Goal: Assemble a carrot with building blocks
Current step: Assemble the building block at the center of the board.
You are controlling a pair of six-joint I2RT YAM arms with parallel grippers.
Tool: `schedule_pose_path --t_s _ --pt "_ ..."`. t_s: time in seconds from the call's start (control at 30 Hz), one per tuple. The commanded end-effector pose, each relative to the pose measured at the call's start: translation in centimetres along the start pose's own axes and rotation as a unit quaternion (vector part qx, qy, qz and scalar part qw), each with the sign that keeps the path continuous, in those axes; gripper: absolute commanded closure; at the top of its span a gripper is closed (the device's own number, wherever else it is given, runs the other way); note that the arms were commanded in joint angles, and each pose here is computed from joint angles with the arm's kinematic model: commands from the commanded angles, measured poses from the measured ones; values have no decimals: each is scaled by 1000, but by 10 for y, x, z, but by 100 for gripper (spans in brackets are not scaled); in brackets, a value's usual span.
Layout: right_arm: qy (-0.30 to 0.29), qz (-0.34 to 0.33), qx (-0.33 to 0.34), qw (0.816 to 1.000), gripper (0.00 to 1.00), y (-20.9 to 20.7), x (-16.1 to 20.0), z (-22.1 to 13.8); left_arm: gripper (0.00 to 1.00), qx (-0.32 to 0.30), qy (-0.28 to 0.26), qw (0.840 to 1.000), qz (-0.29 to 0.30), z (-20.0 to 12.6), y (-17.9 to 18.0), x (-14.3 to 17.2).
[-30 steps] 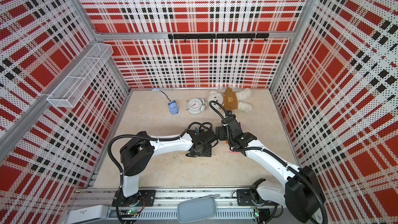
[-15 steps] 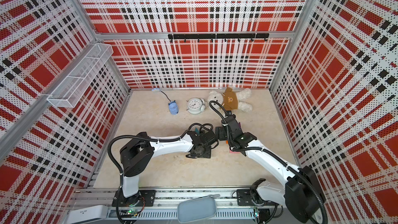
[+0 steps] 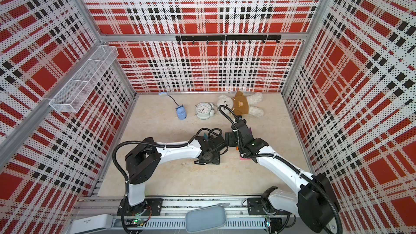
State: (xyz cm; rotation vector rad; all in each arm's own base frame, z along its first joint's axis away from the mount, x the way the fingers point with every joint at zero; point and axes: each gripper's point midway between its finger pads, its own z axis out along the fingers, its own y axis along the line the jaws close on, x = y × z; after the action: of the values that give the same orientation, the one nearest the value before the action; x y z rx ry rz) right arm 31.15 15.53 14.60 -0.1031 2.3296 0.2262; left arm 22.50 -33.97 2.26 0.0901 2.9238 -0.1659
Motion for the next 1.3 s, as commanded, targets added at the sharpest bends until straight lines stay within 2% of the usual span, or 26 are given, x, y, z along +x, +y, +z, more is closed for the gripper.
schedule_pose_path --t_s 0.0,0.17,0.4,0.6,0.73,0.87,1.0,1.03,1.1,1.2,1.27 --pt "-14 4 -7 1000 15 2 -6 0 34 -5 -13 1000 -3 -2 4 -5" --pt "-14 4 -9 1000 15 3 -6 0 30 -2 -13 1000 -3 -4 3 -4" --pt "-18 1 -16 1000 11 4 -7 -2 16 0 -16 1000 6 -14 2 1" --pt "-20 -1 -19 1000 10 5 -8 -4 14 0 -23 1000 0 -29 8 7" --pt "-21 -1 -22 1000 10 6 -8 -4 15 -6 -51 999 -12 -60 24 4" --pt "-22 -2 -23 1000 10 6 -8 -4 12 -34 -96 993 -55 -105 71 -6" --pt "-24 -2 -24 999 11 6 -9 -5 6 -46 -113 978 -167 -132 148 -10" --pt "-25 -2 -24 999 11 6 -9 -5 0 -43 -116 972 -202 -135 167 -10" --pt "-24 -2 -24 999 11 7 -9 -5 0 -38 -126 954 -270 -143 207 -9" --pt "-24 -3 -24 999 11 7 -9 -5 1 7 -170 928 -331 -155 243 -15" --pt "-23 -4 -24 999 10 7 -9 -5 1 12 -188 907 -376 -160 268 -16"
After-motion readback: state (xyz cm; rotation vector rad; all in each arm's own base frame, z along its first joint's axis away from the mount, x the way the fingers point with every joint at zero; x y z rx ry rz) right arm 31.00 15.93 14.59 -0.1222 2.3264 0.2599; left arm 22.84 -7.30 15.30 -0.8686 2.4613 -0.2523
